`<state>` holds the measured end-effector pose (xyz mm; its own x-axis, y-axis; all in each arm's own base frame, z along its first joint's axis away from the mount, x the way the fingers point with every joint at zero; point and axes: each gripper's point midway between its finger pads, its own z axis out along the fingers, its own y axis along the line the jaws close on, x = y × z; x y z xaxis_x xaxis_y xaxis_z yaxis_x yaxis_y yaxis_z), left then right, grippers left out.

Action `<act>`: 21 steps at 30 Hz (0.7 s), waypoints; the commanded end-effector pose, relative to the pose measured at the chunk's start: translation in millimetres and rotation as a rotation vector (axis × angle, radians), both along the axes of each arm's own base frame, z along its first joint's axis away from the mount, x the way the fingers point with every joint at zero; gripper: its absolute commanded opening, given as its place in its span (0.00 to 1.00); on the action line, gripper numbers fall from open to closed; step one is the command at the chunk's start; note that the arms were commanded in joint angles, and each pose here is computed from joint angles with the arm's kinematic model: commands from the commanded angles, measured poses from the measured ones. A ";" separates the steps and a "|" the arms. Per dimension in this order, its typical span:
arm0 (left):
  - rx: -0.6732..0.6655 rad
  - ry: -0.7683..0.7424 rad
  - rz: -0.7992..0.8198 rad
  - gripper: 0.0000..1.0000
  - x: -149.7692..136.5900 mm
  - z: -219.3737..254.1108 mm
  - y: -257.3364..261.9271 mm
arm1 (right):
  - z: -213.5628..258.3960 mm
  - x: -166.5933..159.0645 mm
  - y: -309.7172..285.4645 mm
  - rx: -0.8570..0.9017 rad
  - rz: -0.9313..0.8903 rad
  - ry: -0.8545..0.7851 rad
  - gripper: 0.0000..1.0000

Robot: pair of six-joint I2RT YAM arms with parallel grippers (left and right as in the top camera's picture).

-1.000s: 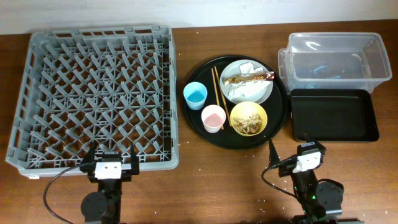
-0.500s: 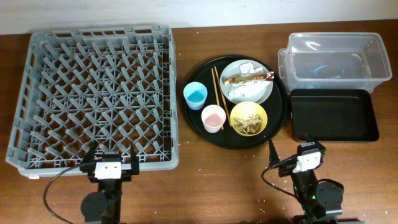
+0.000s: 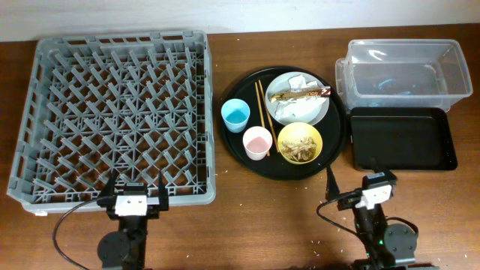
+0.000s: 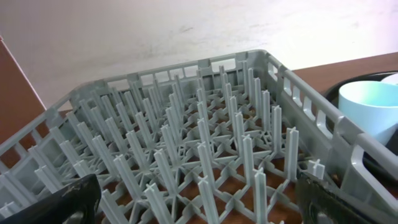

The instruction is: Sort waste into correct bins and load items into the dishwasher rack

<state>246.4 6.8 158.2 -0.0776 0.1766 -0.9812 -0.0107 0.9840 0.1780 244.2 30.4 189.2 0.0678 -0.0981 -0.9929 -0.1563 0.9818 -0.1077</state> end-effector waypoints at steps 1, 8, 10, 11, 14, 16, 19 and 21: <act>0.017 -0.072 -0.030 0.99 0.2 17.0 -4.7 | 13.0 -0.8 -3.6 0.006 -0.017 -0.059 0.98; 0.028 -0.251 -0.048 0.99 -5.4 69.2 -8.2 | 72.5 -11.2 -20.2 0.021 -0.112 -0.196 0.99; 0.030 -0.277 -0.048 0.99 -8.2 87.1 -8.3 | 93.8 -14.0 -20.0 0.023 -0.111 -0.213 0.98; 0.031 -0.297 -0.047 0.99 -11.0 107.3 -8.4 | 110.8 -13.5 -18.8 0.022 -0.103 -0.206 0.98; 0.031 -0.291 -0.047 0.99 -10.0 130.5 -8.3 | 133.6 -5.4 -9.7 0.011 -0.053 -0.161 0.98; 0.029 -0.272 -0.047 0.99 -3.1 143.6 -8.0 | 142.2 5.2 -5.7 0.006 -0.031 -0.104 0.98; 0.003 -0.210 -0.049 0.99 18.3 165.3 -7.3 | 160.1 35.8 -5.2 0.001 -0.032 0.028 0.99; -0.002 -0.136 -0.049 0.99 34.7 171.4 -6.6 | 166.3 51.8 -4.7 -0.003 -0.032 0.108 0.98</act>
